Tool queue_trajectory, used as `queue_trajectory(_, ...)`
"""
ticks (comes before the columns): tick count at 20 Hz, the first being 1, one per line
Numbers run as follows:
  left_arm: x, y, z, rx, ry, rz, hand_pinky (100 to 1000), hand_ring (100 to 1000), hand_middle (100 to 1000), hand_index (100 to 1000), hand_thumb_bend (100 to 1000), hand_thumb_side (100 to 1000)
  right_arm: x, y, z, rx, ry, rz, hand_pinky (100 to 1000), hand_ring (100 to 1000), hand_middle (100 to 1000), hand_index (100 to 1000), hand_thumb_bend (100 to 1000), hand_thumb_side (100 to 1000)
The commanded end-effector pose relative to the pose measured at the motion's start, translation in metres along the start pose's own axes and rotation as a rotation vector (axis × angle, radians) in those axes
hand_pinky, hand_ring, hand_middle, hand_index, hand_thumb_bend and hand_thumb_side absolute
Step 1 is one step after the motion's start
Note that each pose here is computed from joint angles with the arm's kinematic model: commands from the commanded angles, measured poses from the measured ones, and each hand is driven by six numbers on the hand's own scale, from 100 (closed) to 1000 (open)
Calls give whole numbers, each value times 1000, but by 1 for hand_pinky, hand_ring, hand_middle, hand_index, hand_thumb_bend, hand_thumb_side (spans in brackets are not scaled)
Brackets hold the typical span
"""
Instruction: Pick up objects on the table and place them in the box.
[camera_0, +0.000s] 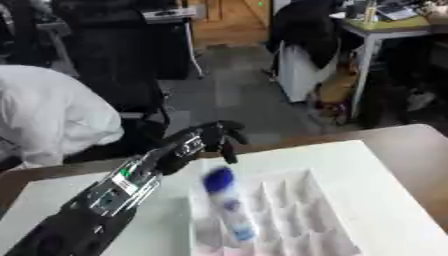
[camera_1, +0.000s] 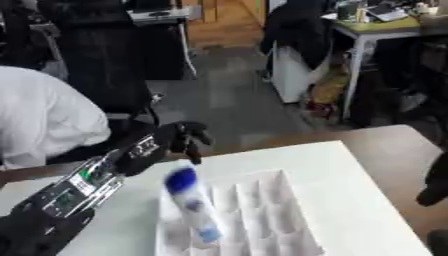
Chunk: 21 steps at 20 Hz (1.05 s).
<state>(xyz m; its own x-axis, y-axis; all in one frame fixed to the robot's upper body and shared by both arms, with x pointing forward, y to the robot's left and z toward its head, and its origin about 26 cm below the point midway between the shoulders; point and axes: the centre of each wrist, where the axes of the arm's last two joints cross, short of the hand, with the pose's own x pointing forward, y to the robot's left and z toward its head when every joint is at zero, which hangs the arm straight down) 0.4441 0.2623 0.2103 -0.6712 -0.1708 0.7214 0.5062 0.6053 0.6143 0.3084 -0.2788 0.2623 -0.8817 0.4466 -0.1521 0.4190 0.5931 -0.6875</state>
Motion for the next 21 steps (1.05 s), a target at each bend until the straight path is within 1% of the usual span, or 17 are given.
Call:
queue_trajectory(1, 9, 11, -4, -35, -29, -5, 880, 649, 934, 997, 670, 1000, 1, -8, -7, -7, -28, 22, 288, 389, 245, 468, 325, 818)
queue_trajectory(5, 8, 13, -3, -54, -30, -5, 880, 648, 934, 993, 698, 1000, 1, -8, -7, -8, -29, 22, 288, 389, 245, 467, 324, 818)
queue_trajectory(10, 8, 14, 1, -50, -32, -6, 863, 632, 926, 980, 690, 1000, 1, -8, -6, -8, -25, 25, 288, 389, 245, 468, 324, 818)
queue_trajectory(17, 14, 19, 15, 33, -59, 24, 830, 611, 916, 964, 671, 1000, 1, -9, -2, 6, -8, 32, 287, 389, 243, 468, 327, 817)
queue_trajectory(18, 17, 20, 18, 54, -68, 32, 821, 606, 914, 960, 692, 1000, 1, -9, -1, 11, -4, 34, 287, 389, 242, 468, 330, 812)
queue_trajectory(19, 19, 20, 20, 72, -79, 43, 814, 600, 909, 958, 655, 1000, 1, -9, 0, 14, -1, 36, 287, 389, 242, 468, 329, 815)
queue_trajectory(21, 28, 21, 28, 114, -112, 62, 808, 591, 905, 954, 643, 1000, 0, -9, 3, 23, 8, 41, 286, 389, 241, 468, 330, 814)
